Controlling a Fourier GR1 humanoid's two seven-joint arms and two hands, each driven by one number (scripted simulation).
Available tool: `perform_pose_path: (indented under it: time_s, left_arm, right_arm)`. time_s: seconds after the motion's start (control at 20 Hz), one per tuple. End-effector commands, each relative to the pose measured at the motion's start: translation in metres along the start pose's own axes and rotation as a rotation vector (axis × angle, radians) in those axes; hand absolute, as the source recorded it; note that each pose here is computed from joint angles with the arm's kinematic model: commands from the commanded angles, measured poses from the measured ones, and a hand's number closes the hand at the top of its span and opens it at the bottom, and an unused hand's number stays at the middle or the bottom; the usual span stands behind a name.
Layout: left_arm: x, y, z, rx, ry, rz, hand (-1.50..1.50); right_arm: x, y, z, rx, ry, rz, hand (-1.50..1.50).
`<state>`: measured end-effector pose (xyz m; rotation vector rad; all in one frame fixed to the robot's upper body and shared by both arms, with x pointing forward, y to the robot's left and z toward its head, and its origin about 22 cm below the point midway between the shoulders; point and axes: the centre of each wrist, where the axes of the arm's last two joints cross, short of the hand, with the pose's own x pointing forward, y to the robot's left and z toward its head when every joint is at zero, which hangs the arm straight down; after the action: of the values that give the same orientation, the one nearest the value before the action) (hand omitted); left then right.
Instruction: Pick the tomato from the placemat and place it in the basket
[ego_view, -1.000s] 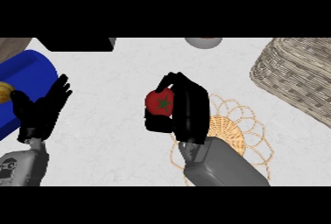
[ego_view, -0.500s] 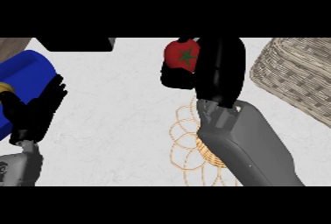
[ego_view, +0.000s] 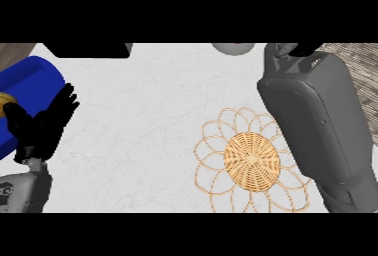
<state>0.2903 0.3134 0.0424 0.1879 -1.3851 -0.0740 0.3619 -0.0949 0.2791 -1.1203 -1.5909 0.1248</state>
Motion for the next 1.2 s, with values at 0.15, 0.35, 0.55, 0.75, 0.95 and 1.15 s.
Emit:
perform_pose_path:
  time_s: [0.15,0.35,0.55,0.75,0.95,1.15]
  left_arm:
    - [0.002,0.002,-0.006,0.000,-0.017,-0.007,0.00]
    - [-0.002,-0.006,0.001,0.003,-0.002,0.007,0.00]
    - [-0.004,0.000,0.000,0.024,-0.003,-0.001,0.00]
    - [-0.027,0.000,0.008,-0.004,0.010,-0.004,0.00]
    - [-0.011,-0.008,0.014,0.002,-0.009,-0.024,0.00]
    - [-0.009,-0.005,0.004,0.022,-0.001,-0.010,0.00]
  right_arm:
    - [-0.022,-0.016,-0.062,-0.119,0.128,0.163,1.50]
    - [-0.076,-0.034,-0.077,-0.167,0.171,0.179,1.50]
    - [-0.111,-0.047,-0.090,-0.150,0.168,0.189,1.50]
    - [-0.130,-0.043,-0.102,-0.131,0.158,0.252,1.50]
    - [-0.173,-0.036,-0.107,-0.165,0.179,0.179,1.50]
    - [-0.214,-0.038,-0.100,-0.169,0.181,0.156,1.50]
